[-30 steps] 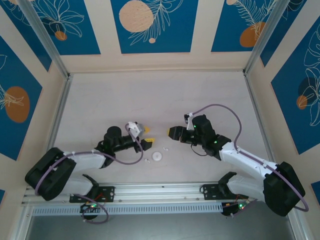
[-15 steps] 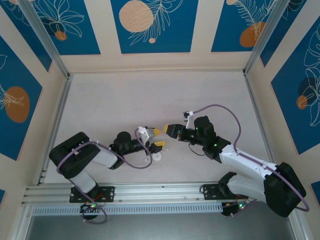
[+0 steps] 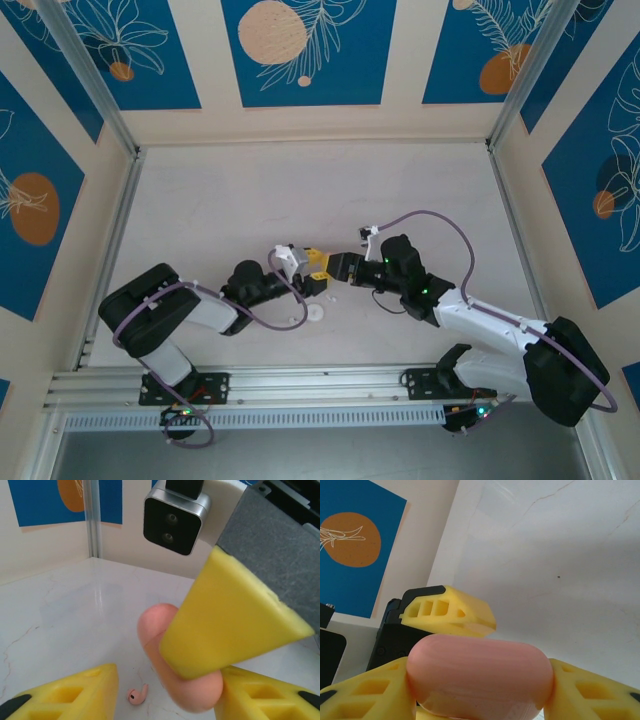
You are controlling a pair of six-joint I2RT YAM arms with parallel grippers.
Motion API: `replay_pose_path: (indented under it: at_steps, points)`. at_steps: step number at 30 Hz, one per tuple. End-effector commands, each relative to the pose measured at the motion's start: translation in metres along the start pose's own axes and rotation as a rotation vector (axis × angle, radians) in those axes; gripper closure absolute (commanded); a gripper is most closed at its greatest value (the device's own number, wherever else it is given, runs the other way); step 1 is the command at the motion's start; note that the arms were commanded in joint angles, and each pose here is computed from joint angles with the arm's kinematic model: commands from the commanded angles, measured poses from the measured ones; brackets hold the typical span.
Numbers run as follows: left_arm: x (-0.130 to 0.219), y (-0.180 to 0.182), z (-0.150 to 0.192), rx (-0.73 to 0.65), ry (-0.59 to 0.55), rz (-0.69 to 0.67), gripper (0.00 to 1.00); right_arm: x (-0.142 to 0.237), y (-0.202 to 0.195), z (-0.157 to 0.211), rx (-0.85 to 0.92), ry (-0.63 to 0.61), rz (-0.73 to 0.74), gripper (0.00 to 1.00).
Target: Insert wireless bluetooth earbuds into charging case
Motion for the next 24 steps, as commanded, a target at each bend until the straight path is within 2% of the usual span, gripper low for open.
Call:
replay_pose_path:
  at_steps: [1,11,24]
  points:
    - [-0.0044,0.0003,-0.0200,0.005,-0.075,-0.008,0.52,-0.0001,0.0122,-0.0067,0.010,-0.038,-0.031,0.45]
    - [-0.0042,-0.0017,-0.0213,0.022,-0.079,-0.003,0.54,-0.0043,0.0144,-0.0036,0.006,-0.021,-0.038,0.45]
    - [0.0031,-0.0038,-0.0209,0.009,-0.077,-0.002,0.78,-0.0049,0.0182,-0.0042,0.070,0.001,-0.015,0.43]
Point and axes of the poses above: each hand's point on the last joint's axis, 136 mm out from that joint toward the fingers, its own x axis back along the fingers, its own y axis along the line the jaws close on, z = x × y, the point moved 4 cm from there along x, back along the fingers, and after that the axes turned 7 degrees about -x, right-handed, at the moved point
